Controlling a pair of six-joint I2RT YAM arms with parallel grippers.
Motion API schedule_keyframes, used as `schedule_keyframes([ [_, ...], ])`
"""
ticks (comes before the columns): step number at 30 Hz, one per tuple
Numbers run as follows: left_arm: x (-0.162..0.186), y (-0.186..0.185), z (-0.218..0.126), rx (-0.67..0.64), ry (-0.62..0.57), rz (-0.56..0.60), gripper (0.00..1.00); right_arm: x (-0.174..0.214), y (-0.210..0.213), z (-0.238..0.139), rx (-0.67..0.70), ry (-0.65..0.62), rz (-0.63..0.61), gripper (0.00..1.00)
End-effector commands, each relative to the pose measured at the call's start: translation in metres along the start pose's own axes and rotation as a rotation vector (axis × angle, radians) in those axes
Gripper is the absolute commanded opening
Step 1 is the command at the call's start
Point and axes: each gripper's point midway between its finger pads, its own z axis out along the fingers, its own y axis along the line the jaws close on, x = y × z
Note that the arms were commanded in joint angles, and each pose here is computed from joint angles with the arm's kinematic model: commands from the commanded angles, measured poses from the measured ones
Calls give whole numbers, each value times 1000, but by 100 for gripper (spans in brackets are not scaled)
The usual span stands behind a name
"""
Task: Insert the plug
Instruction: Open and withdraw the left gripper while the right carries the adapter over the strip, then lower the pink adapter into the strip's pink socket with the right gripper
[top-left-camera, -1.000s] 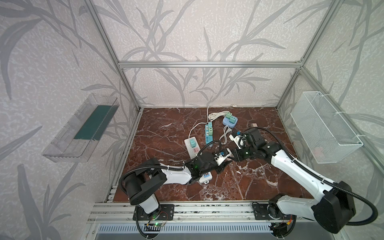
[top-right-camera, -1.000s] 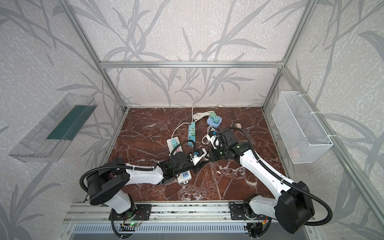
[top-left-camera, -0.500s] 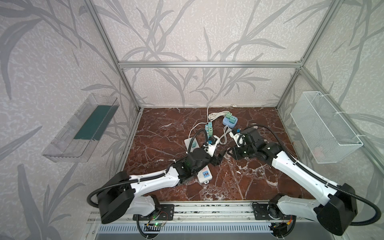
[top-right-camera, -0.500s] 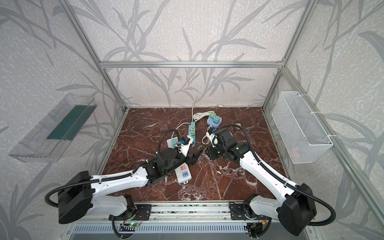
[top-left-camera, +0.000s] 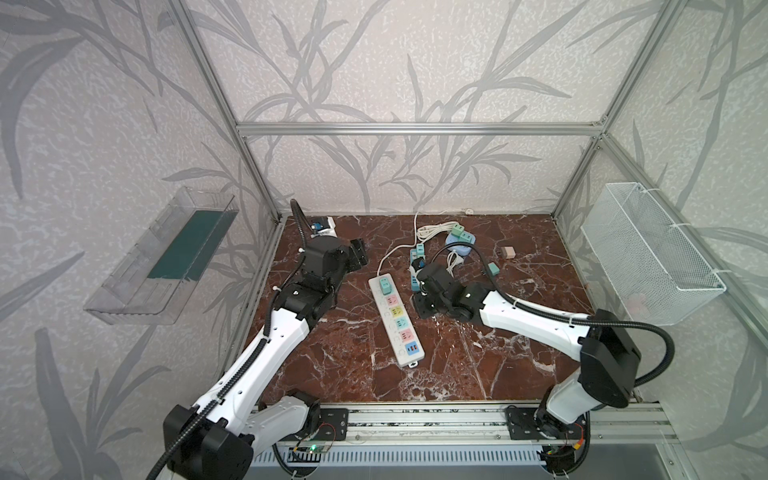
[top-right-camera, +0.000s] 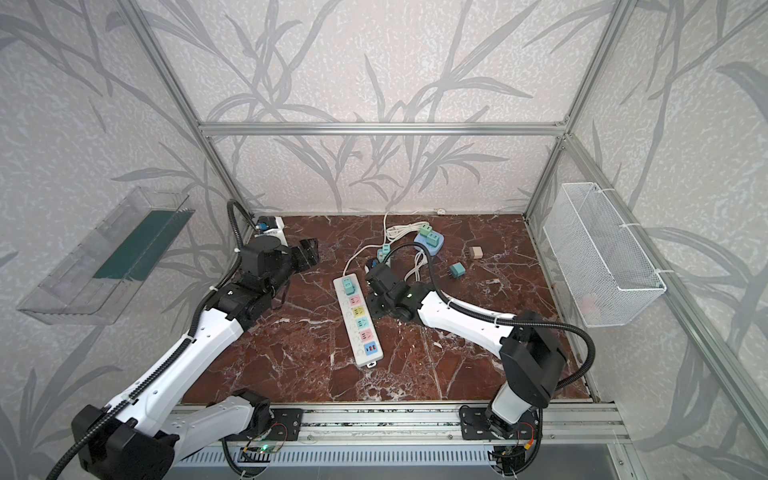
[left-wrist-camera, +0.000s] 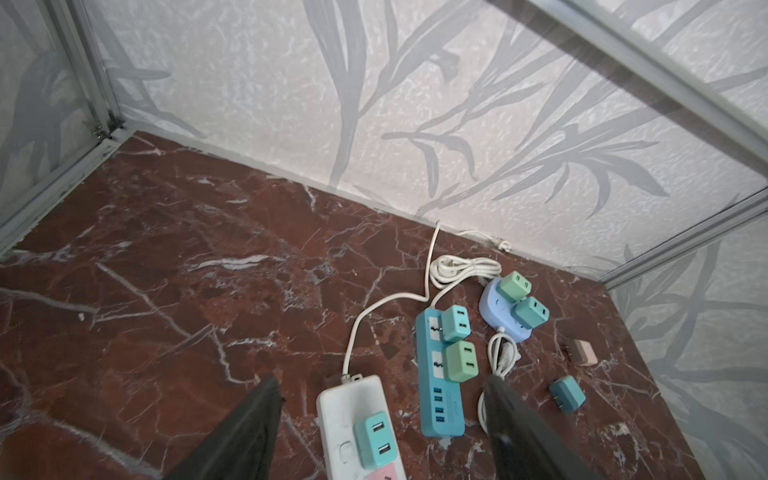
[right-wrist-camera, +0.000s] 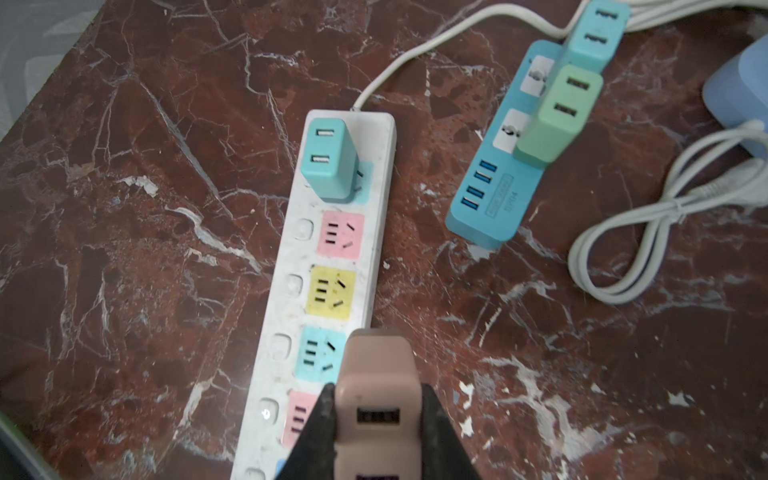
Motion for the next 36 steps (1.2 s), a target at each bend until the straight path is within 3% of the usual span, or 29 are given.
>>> schedule_keyframes([
  [1,13,14,0,-13,65,-9,78,-26,3,14,59,-81,41,5],
  [5,24,37,4,-25,55,-159,78,-29,7,36,98,-67,48,3],
  [36,24,27,-2,79,53,-284,74,-34,43,72,95,22,38,1],
])
